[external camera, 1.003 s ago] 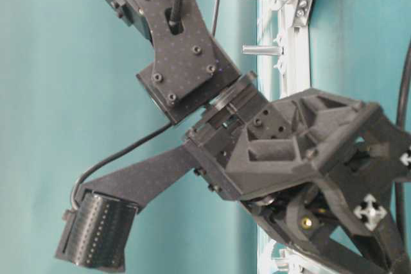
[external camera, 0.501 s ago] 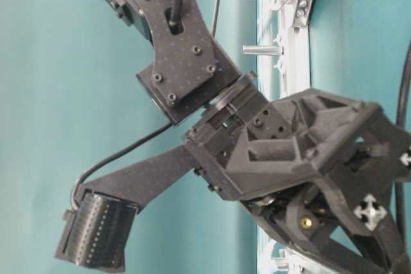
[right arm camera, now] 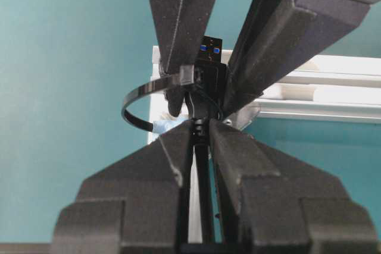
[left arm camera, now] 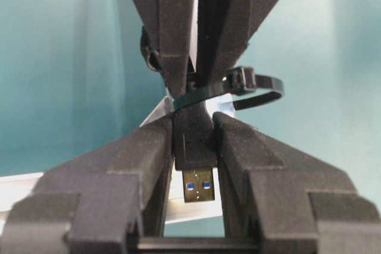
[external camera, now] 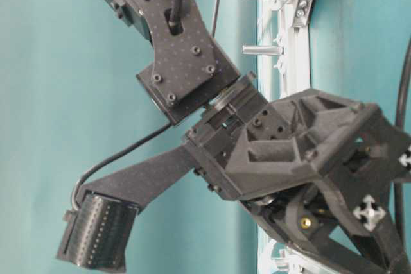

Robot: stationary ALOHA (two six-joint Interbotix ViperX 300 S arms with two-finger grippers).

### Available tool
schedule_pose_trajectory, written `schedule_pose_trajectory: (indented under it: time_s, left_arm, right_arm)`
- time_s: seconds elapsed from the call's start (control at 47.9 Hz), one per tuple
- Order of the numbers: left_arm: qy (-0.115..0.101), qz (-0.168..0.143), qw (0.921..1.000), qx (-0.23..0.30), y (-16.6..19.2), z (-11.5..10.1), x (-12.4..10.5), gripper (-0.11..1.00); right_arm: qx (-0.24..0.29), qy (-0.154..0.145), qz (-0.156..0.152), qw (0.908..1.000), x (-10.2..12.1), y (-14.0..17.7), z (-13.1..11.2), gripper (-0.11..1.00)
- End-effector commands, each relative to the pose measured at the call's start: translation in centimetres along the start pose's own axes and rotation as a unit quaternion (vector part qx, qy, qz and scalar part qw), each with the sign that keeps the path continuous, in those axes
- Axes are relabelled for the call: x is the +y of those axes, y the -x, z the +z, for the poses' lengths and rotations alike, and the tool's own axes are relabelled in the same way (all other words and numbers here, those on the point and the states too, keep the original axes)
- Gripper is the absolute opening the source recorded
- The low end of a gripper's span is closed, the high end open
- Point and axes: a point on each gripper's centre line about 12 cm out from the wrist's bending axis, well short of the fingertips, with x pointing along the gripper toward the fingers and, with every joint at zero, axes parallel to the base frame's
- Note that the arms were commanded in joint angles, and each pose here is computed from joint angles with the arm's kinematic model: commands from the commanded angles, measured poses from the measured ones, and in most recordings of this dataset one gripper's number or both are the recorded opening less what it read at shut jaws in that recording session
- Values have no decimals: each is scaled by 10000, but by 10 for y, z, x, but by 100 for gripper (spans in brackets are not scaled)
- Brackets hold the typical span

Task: Insert the wire through the string loop located on the left side.
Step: 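Move the left gripper to the plug emerging from the loop, then close the left gripper on the USB plug beyond the loop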

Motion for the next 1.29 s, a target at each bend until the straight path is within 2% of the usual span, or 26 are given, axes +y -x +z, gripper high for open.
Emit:
schedule_pose_trajectory:
  time_s: [0.0, 0.501, 1.086, 1.128, 1.274]
  left_arm:
    - [25, -70, 9998, -180, 4, 11, -5, 21]
    - [25, -59, 9999, -119, 5, 10, -5, 21]
    - [17, -65, 9999, -142, 7, 10, -5, 21]
    - [17, -65, 9999, -142, 7, 10, -5, 21]
    - [17, -67, 9999, -149, 7, 11, -5, 21]
  right_arm:
    - [-256, 36, 51, 9997, 5, 5, 20, 12]
    - [-449, 59, 40, 9990, 3, 6, 16, 12]
    - [-266, 61, 29, 9996, 2, 6, 9, 13]
    - [-258, 45, 30, 9997, 2, 6, 9, 20]
    - [-249, 61, 41, 9997, 4, 6, 8, 62]
